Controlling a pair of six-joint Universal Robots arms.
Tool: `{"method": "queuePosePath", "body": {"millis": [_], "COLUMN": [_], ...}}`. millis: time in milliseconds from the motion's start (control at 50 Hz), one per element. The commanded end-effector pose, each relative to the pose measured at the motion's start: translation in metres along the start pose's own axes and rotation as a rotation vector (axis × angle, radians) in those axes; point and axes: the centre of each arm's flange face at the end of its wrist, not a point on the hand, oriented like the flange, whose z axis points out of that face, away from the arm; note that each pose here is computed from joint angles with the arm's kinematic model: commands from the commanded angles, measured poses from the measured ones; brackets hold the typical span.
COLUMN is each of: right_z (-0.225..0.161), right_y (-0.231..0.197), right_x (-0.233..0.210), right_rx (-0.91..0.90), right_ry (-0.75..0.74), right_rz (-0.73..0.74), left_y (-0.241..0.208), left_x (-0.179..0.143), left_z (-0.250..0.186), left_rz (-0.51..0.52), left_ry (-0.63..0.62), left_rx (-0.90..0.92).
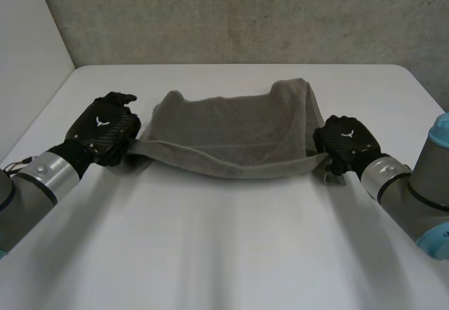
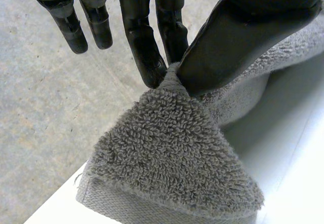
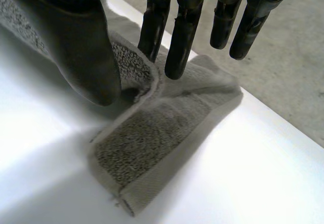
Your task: Fold the towel.
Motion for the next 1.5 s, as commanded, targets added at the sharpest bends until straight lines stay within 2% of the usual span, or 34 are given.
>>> {"method": "queuePosePath", "body": {"millis": [20,280,360,480,700,920,1060,1240,1500], "right_z": [0.008,0.011,0.012,0.006,0.004,0.028,0.04,0.019,0.008], "right_y": [0.002,0.015,0.019,0.017,0.023,0.033,0.034,0.0,0.003], "right_x": [0.014,0.003,0.001,-0.007,-0.019,-0.031,-0.025,-0.004,-0.006], "right_rx": [0.0,-0.068,-0.083,-0.108,-0.121,-0.073,-0.065,-0.002,-0.024], "right_ry": [0.037,-0.009,-0.014,-0.031,-0.059,-0.067,-0.005,0.036,0.026], "right_rz": [0.091,0.207,0.327,0.371,0.363,0.337,0.311,0.246,0.143], "left_y": [0.004,0.004,0.004,0.004,0.003,0.002,0.003,0.01,0.008], "left_x": [-0.007,-0.011,-0.011,-0.011,-0.014,-0.013,-0.013,-0.007,0.002], "left_z": [-0.001,-0.002,-0.002,-0.002,-0.003,-0.005,-0.005,-0.007,-0.011], "left_rz": [-0.003,-0.005,-0.006,-0.01,-0.012,-0.026,-0.028,-0.051,-0.078], "left_ry": [-0.019,-0.032,-0.034,-0.033,-0.041,-0.034,-0.034,-0.019,0.017], "left_rx": [-0.01,-0.014,-0.014,-0.015,-0.013,-0.028,-0.031,-0.058,-0.089]}}
